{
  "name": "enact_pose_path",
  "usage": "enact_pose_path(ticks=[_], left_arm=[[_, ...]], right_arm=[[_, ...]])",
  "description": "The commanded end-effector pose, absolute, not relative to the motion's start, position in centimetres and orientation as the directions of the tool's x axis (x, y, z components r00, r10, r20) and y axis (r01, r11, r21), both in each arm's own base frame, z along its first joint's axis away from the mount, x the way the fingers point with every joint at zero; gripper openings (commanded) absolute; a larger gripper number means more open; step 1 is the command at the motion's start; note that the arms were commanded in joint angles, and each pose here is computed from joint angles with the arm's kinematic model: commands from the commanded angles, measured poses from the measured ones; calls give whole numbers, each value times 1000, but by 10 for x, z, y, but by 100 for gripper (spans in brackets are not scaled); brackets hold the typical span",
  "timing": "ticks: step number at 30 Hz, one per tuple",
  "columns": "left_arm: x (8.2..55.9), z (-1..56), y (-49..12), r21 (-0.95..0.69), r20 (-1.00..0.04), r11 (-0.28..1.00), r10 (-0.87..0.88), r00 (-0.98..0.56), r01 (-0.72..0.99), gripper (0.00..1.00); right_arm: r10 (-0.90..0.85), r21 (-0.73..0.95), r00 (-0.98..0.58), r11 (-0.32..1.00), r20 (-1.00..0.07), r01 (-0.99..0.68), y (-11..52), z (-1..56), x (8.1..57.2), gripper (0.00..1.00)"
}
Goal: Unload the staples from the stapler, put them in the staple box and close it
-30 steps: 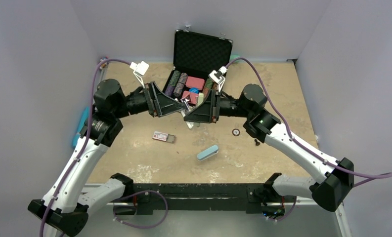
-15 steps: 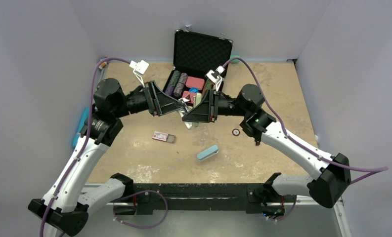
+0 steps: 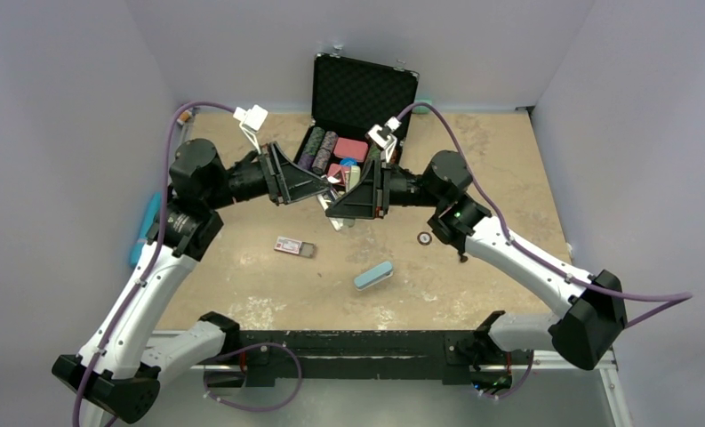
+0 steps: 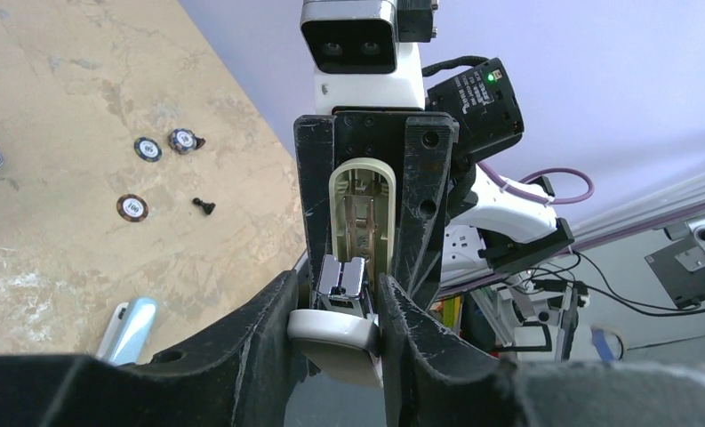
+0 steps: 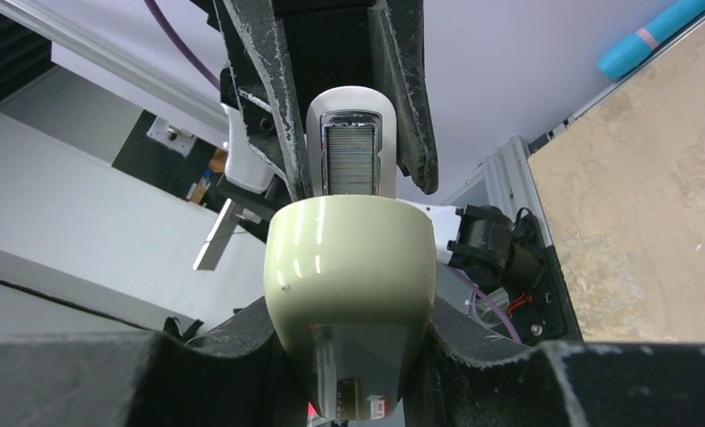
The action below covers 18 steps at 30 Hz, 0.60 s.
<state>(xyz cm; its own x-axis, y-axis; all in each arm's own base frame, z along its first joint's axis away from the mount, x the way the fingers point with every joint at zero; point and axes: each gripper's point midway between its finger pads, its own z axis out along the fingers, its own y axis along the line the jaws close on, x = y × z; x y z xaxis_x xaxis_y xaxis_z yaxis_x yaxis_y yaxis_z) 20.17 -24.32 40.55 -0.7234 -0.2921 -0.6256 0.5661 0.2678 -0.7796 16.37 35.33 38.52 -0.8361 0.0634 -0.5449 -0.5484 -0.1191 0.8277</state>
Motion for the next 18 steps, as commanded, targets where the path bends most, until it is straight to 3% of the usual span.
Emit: enact_pose_path(ticks=[1,2,5,7,10,12,18], left_arm=[[190,431,-244,-732,-680,211,-282,-677,648,5],[190,430,-244,-738,-674,213,-282,-682,641,0],[191,429,-243,-754,-656,219,-292,-696,619,0],[193,426,-242,-772,-636,243,-300,-711,587,0],[194,418,-239,-799,-599,285,-301,-742,530,0],[195,412,-236,-816,-571,313,-304,-763,486,0],[192,388,-226,-839,-495,413,-307,-813,355,0]], right_arm=[[98,785,-804,-177,-586,-594,349,412,157,0],[97,785,-804,-176,-587,-594,350,412,158,0],[87,786,-803,-167,-590,-595,350,408,158,3],[86,784,-797,-142,-598,-604,350,405,161,42],[109,789,-789,-51,-605,-612,346,397,174,67],[126,787,-780,22,-614,-616,340,391,184,71],[173,767,-751,244,-637,-594,311,365,214,73]])
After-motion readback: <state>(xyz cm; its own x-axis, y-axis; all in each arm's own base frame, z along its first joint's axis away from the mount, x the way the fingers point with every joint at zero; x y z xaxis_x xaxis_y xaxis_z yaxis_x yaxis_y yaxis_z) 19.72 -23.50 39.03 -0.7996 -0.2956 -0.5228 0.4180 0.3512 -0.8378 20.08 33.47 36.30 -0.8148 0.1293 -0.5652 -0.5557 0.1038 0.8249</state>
